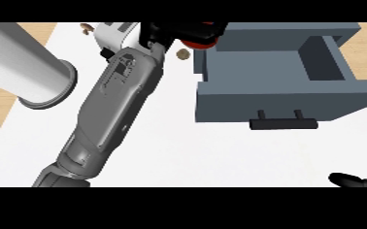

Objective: Pick up the can, place it into the drawer and close the drawer

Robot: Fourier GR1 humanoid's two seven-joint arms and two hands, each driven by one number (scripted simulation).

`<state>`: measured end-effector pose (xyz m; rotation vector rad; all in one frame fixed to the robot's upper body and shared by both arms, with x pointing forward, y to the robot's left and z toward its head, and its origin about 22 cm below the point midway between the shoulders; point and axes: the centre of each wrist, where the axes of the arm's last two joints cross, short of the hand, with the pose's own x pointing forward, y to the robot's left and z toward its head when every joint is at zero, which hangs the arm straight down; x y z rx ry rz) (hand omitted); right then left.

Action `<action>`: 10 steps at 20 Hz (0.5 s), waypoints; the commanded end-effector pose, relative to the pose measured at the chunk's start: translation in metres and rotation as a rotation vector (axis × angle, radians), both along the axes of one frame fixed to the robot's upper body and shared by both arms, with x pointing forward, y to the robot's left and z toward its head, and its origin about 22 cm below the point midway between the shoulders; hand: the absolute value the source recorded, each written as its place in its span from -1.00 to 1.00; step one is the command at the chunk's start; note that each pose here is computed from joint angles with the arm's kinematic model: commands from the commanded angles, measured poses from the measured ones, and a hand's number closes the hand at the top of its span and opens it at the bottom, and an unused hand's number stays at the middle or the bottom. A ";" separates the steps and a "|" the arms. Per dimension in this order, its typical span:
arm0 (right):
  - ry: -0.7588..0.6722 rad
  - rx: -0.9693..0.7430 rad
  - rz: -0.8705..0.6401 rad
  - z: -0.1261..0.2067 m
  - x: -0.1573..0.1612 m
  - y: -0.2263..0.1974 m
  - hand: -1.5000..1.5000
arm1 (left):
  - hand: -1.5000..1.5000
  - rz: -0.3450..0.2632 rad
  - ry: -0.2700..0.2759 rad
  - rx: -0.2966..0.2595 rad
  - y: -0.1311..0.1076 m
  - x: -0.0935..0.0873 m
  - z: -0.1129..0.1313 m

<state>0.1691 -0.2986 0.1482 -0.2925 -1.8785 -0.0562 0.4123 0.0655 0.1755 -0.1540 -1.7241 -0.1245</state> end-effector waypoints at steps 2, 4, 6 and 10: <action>-0.002 -0.006 0.006 0.004 -0.009 0.007 -1.00 | 1.00 -0.003 0.005 0.024 -0.029 0.001 0.023; -0.011 0.004 -0.012 -0.002 -0.002 0.007 -1.00 | 1.00 -0.007 0.017 0.028 -0.041 0.006 0.059; -0.011 0.017 -0.002 0.005 0.011 -0.001 -1.00 | 1.00 -0.009 0.002 0.042 -0.056 0.006 0.072; -0.009 -0.010 0.019 0.020 -0.004 -0.004 -1.00 | 1.00 -0.001 0.037 0.087 -0.064 0.011 0.061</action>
